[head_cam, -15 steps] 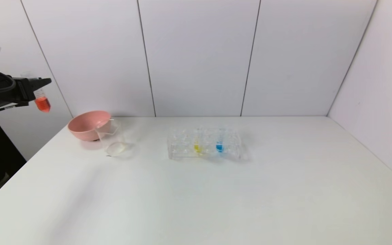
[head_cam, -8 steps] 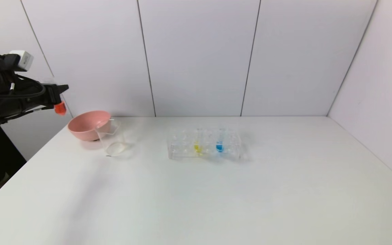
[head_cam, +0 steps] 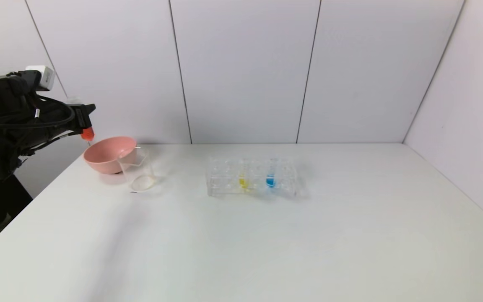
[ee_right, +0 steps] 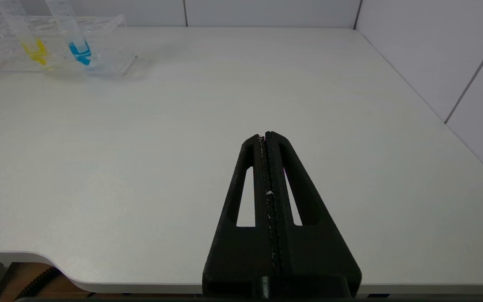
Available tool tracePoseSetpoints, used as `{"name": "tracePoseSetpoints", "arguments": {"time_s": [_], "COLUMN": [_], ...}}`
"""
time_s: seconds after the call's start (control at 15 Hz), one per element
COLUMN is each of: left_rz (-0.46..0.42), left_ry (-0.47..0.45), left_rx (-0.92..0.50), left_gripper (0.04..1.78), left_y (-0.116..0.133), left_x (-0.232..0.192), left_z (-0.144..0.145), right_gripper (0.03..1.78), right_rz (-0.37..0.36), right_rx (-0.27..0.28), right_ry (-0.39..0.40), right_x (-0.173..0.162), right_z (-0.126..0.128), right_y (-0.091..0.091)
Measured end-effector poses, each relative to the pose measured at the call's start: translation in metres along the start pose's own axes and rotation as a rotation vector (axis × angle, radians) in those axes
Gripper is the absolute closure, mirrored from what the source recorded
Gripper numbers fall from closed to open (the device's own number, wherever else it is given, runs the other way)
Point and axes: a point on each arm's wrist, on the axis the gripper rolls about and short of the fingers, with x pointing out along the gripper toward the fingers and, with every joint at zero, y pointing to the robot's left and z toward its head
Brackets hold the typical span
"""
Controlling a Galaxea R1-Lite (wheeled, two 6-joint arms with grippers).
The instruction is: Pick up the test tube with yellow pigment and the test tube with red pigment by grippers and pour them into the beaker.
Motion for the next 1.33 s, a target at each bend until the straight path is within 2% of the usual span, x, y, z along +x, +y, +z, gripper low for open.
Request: {"name": "tracePoseSetpoints", "arguments": {"time_s": [0.73,1.13,1.33], "left_rz": [-0.016,-0.039,-0.08], "left_ry": [0.056,0.029,0.034], "left_rx": [-0.008,-0.007,-0.01], "left_gripper": [1.32,1.32,1.32], "left_y": [0.002,0.004,0.007], "left_x": [0.007,0.016,0.016], "left_z": [-0.021,-0.031,-0.033], "right_gripper": [1.7,1.7,1.7], "right_rz": [0.0,0.0,0.0], "right_rx": [0.0,0.0,0.0], "right_ry": [0.0,0.0,0.0], "right_x": [0.0,0.0,0.0], "right_z": [0.0,0.0,0.0], "right_y": [0.0,0.0,0.0]}}
